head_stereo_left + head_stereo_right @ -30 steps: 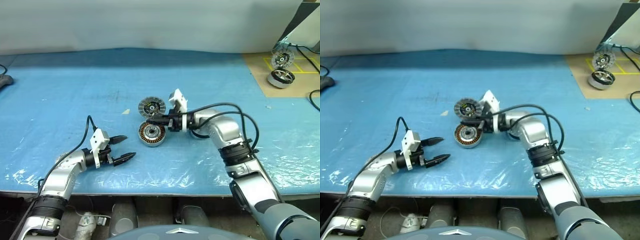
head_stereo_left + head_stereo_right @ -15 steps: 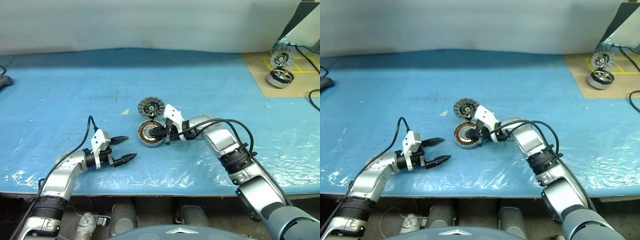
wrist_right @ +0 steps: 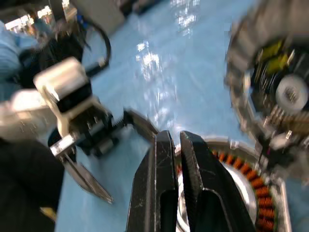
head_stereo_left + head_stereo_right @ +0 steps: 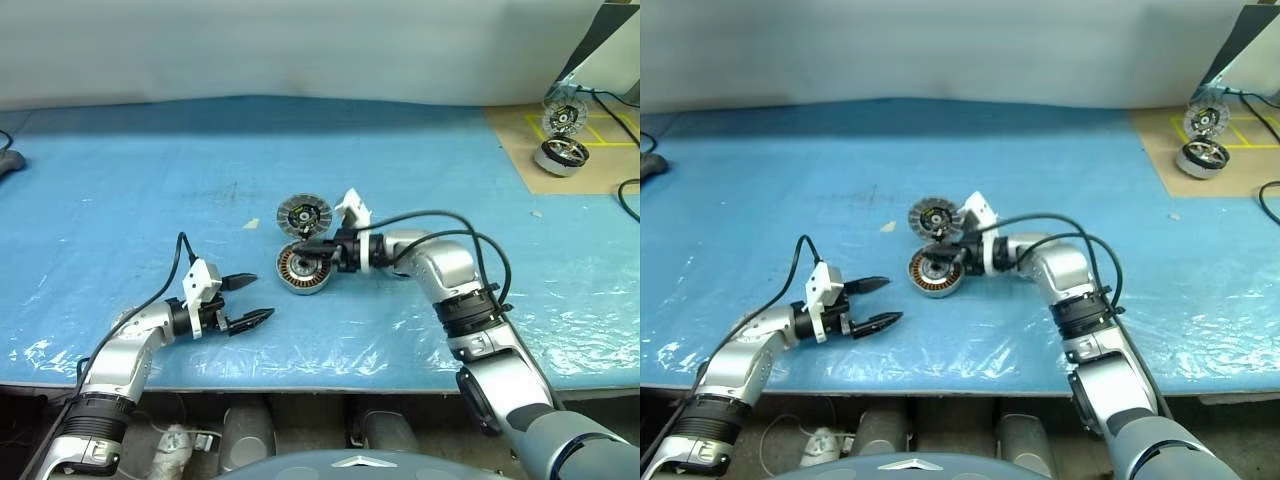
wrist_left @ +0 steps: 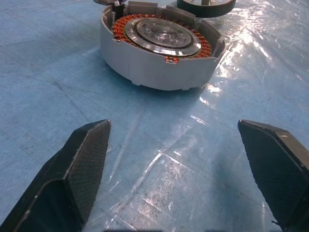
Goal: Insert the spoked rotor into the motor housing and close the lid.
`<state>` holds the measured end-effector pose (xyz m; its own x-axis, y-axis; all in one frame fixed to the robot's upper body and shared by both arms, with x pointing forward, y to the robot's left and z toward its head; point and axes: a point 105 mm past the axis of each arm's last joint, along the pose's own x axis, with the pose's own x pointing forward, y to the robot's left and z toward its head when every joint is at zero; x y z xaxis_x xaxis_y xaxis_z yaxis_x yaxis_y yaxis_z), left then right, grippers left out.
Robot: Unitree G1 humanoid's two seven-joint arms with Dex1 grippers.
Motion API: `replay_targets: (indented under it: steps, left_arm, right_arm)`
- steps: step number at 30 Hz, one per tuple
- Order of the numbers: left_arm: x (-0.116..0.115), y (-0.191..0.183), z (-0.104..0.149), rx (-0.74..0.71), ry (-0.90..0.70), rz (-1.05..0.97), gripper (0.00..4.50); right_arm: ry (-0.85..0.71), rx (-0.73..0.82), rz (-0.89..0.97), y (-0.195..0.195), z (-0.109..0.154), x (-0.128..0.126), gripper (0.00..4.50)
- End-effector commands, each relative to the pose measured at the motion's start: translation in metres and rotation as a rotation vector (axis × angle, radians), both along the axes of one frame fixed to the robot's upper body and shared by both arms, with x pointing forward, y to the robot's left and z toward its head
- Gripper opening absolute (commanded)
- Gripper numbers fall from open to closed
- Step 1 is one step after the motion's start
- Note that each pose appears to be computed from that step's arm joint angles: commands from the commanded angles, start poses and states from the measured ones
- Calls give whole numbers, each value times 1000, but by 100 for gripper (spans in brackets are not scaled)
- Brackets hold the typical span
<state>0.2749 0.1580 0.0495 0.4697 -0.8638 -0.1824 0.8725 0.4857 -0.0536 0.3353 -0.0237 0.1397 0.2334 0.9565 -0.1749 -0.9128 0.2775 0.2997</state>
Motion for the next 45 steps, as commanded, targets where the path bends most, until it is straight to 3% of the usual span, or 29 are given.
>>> replay_targets:
  steps: [1, 4, 12, 18, 24, 28, 32, 36, 41, 45]
  left_arm:
    - [-4, -1, 0, 12, -7, -16, 450]
    - [-5, -2, 0, 13, -8, -21, 450]
    - [-7, -3, 0, 14, -9, -26, 450]
    - [-7, -3, -1, 13, -4, -23, 450]
    - [-5, -3, -1, 13, -8, -19, 450]
    - [-5, -4, -1, 18, -8, -21, 450]
    - [-5, -4, -2, 16, -9, -20, 450]
    - [-5, -4, -2, 16, -8, -23, 450]
    - [-6, -6, -2, 16, -9, -32, 450]
    - [-7, -6, -2, 16, -10, -35, 450]
  right_arm:
    - [-66, -25, 9, 2, 7, -2, 25]
    - [-143, -179, -4, 3, -16, 0, 25]
    - [-206, -350, 35, 4, -52, -4, 25]
    - [-298, -613, 128, -15, -98, -12, 25]
    - [-273, -735, 100, -32, -125, -7, 25]
    - [-164, -554, 23, -22, -102, 0, 25]
    - [-121, -190, 31, 0, -40, -5, 25]
    - [-90, -28, 48, 4, -6, -10, 25]
    - [-111, -69, 27, 1, -8, -7, 25]
    - [-157, -205, 28, -4, -28, -7, 25]
